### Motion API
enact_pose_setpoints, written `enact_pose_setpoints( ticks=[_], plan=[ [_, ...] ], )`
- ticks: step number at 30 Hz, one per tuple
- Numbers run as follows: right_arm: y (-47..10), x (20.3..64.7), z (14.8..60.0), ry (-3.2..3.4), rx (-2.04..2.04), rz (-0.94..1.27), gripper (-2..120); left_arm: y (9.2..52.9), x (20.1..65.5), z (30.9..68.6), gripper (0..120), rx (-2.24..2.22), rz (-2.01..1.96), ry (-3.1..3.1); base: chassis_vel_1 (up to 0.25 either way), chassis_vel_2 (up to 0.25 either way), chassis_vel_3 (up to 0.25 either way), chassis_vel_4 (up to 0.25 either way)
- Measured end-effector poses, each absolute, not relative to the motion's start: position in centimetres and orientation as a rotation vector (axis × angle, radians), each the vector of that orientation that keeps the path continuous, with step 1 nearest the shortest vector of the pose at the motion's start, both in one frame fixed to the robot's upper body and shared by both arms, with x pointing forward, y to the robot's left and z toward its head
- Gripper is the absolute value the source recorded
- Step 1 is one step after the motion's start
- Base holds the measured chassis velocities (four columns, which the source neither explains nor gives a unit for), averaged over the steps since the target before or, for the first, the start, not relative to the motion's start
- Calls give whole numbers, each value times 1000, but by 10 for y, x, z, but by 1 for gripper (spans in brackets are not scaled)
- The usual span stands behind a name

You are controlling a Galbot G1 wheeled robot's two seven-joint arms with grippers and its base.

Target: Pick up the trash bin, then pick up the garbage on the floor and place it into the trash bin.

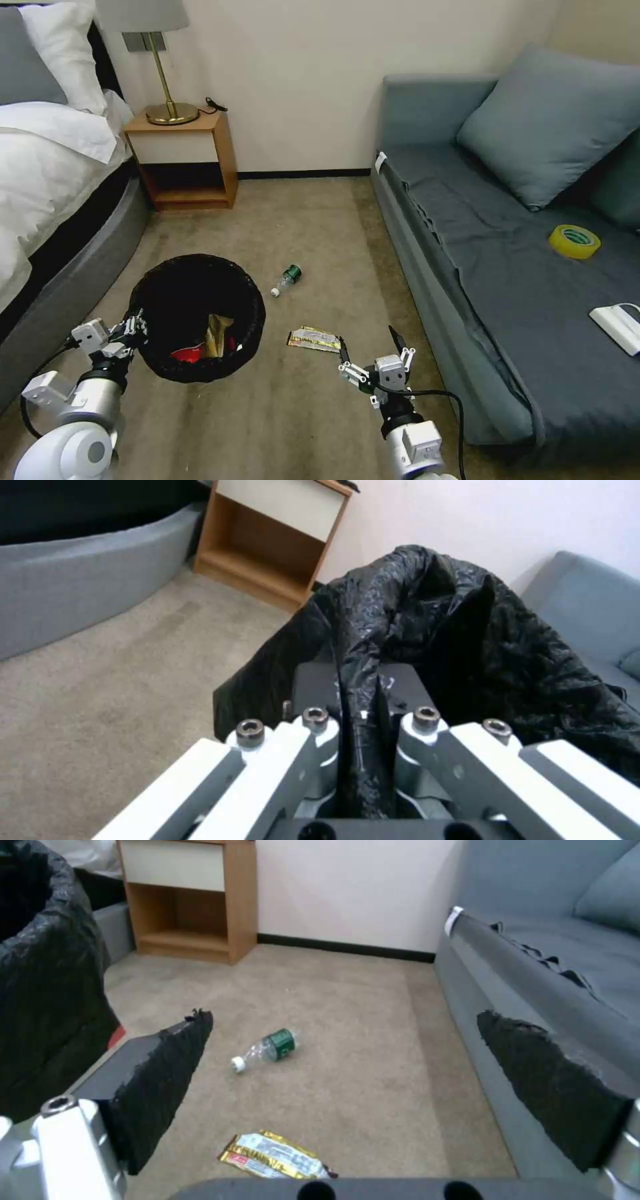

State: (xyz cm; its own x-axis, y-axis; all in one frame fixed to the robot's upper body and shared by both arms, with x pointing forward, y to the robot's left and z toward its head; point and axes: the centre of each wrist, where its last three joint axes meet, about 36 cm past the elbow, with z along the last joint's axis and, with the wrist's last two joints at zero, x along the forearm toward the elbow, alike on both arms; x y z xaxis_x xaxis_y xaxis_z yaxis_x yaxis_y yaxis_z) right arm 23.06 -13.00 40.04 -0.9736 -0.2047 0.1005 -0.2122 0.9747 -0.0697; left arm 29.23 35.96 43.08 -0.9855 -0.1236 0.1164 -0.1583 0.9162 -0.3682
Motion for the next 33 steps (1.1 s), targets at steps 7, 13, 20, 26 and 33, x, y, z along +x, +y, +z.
enact_pose_setpoints(
  ticks=[7, 13, 20, 26, 33],
  plan=[
    [-130, 232, 401, -3029, 347, 117, 100, 359, 294, 430, 6, 219, 591, -2985, 0, 0, 0, 0],
    [-129, 233, 401, -3033, 356, 109, 100, 359, 293, 428, 6, 229, 597, -2981, 0, 0, 0, 0],
    [-129, 233, 400, -3035, 359, 104, 100, 360, 293, 427, 6, 236, 599, -2980, -9, 12, 17, -12],
    [-129, 232, 399, -3037, 359, 106, 100, 361, 292, 427, 6, 241, 601, -2983, -102, 98, 90, -85],
    [-127, 231, 398, -3039, 359, 105, 100, 362, 291, 427, 6, 234, 603, -2988, -122, 116, 126, -121]
  ],
)
